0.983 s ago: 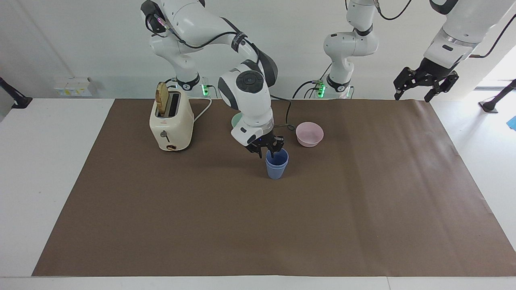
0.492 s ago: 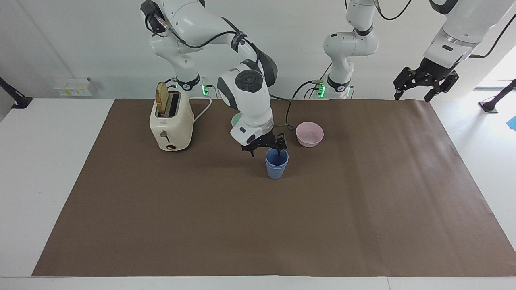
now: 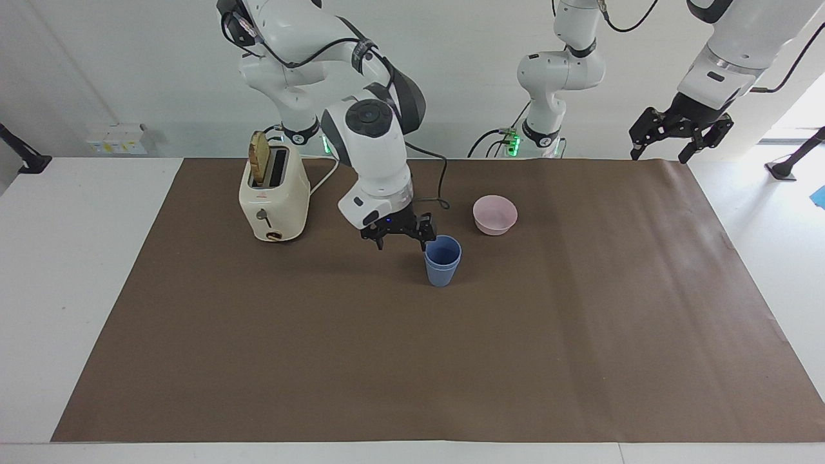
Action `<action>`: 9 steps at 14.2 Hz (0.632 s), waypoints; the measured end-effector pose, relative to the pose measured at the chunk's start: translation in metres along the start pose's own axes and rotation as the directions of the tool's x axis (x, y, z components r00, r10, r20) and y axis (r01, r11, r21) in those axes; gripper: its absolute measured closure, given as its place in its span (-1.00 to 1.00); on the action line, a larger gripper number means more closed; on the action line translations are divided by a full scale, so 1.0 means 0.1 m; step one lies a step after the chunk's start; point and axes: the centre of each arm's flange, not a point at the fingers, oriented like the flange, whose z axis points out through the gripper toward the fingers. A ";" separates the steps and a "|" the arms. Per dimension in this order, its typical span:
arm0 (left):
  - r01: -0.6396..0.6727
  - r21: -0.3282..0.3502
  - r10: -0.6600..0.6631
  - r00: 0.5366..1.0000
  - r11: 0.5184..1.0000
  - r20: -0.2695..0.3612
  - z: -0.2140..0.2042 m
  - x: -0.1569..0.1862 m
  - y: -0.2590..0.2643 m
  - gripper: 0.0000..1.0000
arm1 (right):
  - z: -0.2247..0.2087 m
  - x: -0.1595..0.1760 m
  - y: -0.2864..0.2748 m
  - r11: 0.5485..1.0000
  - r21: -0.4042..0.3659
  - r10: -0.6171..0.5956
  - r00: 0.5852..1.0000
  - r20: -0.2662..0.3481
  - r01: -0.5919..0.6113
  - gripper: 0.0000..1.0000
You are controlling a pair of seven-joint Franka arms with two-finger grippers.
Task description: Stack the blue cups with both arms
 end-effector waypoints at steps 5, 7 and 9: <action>0.000 0.000 0.000 1.000 1.000 0.000 0.00 0.00 0.00 -1.00 | -0.71 0.09 0.59 0.999 -0.040 0.008 1.000 -0.021 -0.009 -1.00; 0.000 0.000 0.000 1.000 1.000 0.000 0.00 0.00 0.00 -1.00 | -0.96 0.08 0.89 0.998 -0.066 -0.020 1.000 -0.012 0.019 -1.00; 0.000 0.000 0.000 1.000 1.000 0.000 0.00 0.00 0.00 -1.00 | -1.08 0.10 1.15 0.995 -0.083 -0.051 0.999 0.005 0.051 -1.00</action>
